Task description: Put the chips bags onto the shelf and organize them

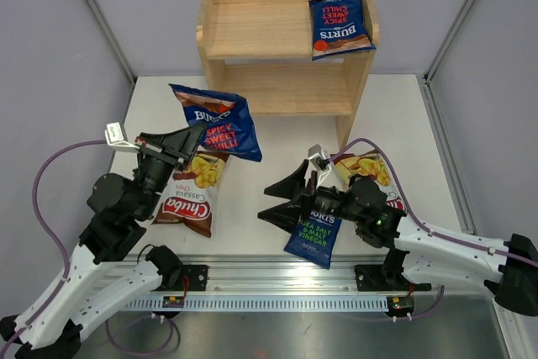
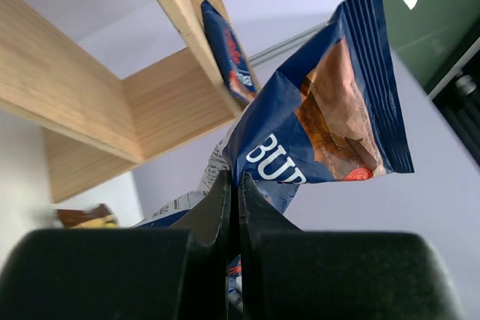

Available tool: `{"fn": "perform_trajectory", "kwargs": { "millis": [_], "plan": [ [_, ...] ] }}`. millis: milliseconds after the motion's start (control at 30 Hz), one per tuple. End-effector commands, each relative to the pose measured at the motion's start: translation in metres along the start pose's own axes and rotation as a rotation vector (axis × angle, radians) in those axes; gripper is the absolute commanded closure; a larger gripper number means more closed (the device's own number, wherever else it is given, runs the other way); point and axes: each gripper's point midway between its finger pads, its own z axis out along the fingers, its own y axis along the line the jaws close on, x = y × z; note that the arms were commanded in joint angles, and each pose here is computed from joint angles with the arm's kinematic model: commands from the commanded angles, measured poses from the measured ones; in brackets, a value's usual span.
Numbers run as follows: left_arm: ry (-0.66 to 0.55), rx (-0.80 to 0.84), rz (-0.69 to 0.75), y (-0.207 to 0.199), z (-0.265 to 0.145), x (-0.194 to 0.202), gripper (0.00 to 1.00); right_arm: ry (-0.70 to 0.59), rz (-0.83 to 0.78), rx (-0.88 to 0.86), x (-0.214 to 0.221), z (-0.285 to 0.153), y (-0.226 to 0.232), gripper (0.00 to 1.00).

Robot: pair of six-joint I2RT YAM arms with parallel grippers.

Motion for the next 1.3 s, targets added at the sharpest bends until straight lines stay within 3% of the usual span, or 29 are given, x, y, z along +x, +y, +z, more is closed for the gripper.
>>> {"fn": "perform_trajectory", "kwargs": {
  "millis": [0,233,400,567,933,1033,1067,1167,1267],
  "plan": [
    [-0.093,0.11,-0.272,-0.046,0.015,-0.023,1.0,-0.332,-0.271,0.05,-0.078,0.019,0.009,0.04],
    [-0.065,0.115,-0.487,-0.049,0.022,-0.017,1.0,-0.528,-0.384,0.033,-0.118,0.046,0.01,0.04],
    [-0.034,0.098,-0.532,-0.045,0.022,-0.008,1.0,-0.628,-0.402,0.032,-0.139,0.059,0.011,0.05],
    [-0.035,0.06,-0.542,-0.035,0.019,-0.006,1.0,-0.629,-0.454,-0.043,-0.145,0.07,0.03,0.07],
    [0.033,0.017,-0.609,-0.024,0.016,0.011,1.0,-0.634,-0.523,0.01,-0.162,0.087,0.027,0.11],
    [0.043,0.023,-0.627,-0.023,0.016,0.014,1.0,-0.65,-0.511,0.041,-0.168,0.091,0.022,0.19],
    [0.05,0.02,-0.628,-0.023,0.017,0.017,1.0,-0.661,-0.506,0.049,-0.17,0.091,0.02,0.29],
    [0.058,0.025,-0.637,-0.025,0.017,0.018,1.0,-0.671,-0.502,0.048,-0.169,0.09,0.019,0.37],
    [0.048,0.029,-0.631,-0.025,0.016,0.017,1.0,-0.68,-0.488,0.04,-0.166,0.087,0.019,0.52]
  ]
}}
